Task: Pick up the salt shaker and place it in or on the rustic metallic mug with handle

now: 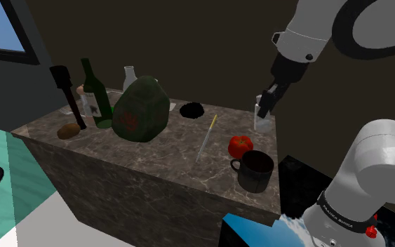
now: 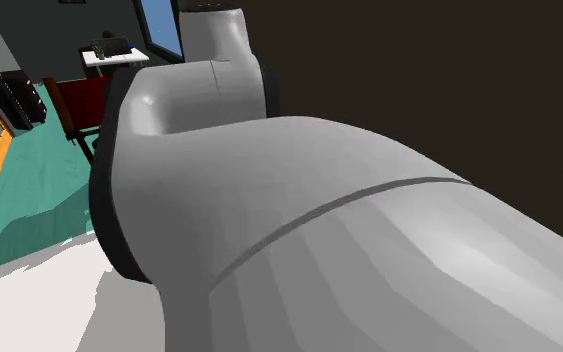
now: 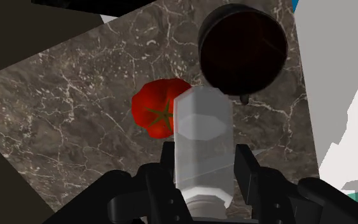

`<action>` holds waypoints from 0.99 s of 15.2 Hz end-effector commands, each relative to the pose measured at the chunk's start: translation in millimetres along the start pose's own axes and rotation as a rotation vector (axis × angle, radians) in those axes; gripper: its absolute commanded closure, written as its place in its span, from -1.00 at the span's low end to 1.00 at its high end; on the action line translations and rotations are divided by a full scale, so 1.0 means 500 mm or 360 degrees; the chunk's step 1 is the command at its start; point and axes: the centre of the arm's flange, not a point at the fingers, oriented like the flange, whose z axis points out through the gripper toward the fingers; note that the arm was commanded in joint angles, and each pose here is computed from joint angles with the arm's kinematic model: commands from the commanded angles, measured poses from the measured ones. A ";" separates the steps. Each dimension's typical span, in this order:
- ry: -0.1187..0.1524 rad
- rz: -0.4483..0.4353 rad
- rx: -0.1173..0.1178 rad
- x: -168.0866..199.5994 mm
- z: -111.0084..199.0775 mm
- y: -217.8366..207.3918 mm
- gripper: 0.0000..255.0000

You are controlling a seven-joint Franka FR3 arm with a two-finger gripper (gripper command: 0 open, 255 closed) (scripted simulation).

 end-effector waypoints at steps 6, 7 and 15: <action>-0.0001 0.0002 0.0000 -0.057 0.006 -0.111 1.00; -0.0001 0.0002 0.0000 -0.060 0.017 -0.112 1.00; -0.0001 0.0002 0.0000 -0.078 0.099 -0.114 1.00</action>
